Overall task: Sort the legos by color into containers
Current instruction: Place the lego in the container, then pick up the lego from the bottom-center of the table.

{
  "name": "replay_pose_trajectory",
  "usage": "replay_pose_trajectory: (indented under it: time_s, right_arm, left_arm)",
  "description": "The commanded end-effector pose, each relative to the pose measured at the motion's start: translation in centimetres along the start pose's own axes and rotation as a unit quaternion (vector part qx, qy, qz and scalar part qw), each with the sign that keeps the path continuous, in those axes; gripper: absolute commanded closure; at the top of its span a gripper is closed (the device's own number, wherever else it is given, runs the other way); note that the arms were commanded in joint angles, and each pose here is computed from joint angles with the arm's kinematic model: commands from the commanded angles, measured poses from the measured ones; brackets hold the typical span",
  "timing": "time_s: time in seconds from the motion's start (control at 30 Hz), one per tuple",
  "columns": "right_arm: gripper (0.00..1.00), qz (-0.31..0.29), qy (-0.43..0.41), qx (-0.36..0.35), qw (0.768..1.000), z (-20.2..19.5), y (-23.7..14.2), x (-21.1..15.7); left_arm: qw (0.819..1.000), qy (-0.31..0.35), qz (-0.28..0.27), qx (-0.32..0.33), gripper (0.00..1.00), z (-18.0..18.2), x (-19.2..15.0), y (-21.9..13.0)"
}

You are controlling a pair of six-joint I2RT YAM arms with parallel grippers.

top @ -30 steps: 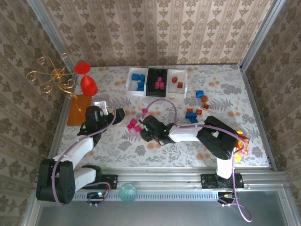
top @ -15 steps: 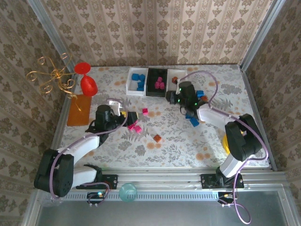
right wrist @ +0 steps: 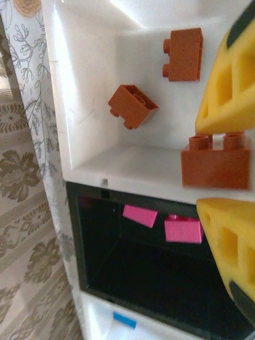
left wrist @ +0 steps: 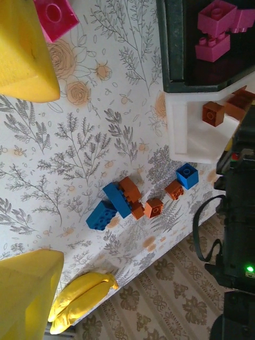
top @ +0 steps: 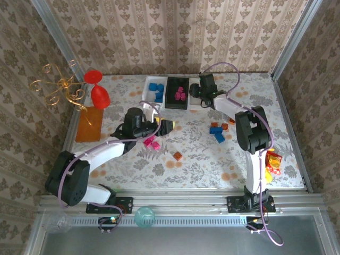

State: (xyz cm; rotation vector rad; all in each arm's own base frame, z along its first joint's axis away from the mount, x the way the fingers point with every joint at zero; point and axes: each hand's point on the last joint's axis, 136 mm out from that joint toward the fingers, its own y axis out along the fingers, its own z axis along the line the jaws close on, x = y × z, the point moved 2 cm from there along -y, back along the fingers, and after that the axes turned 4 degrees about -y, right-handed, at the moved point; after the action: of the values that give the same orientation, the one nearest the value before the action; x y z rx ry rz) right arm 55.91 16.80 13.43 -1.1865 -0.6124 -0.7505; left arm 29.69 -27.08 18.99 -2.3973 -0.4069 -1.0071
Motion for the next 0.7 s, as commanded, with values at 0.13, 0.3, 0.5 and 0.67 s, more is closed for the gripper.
replay_pose_trajectory:
  time_s: [0.13,0.3,0.5,0.67]
  right_arm:
    - [0.41,-0.013,-0.036,0.001,0.999,0.2,-4.2,1.2]
    - [0.34,0.014,-0.078,0.083,0.993,3.2,-10.8,-3.5]
    - [0.28,0.073,-0.202,0.147,0.965,6.8,-18.0,-14.8]
    - [0.24,0.107,-0.26,0.175,0.944,8.0,-21.1,-21.3]
  left_arm:
    - [1.0,0.015,0.001,0.018,0.26,-0.2,1.0,-0.3]
    - [0.997,0.04,0.028,0.066,0.25,1.6,-1.2,-1.6]
    - [0.997,0.031,0.048,0.059,0.23,3.0,-4.4,-4.7]
    - [0.996,-0.019,0.037,0.084,0.22,4.6,-6.3,-7.2]
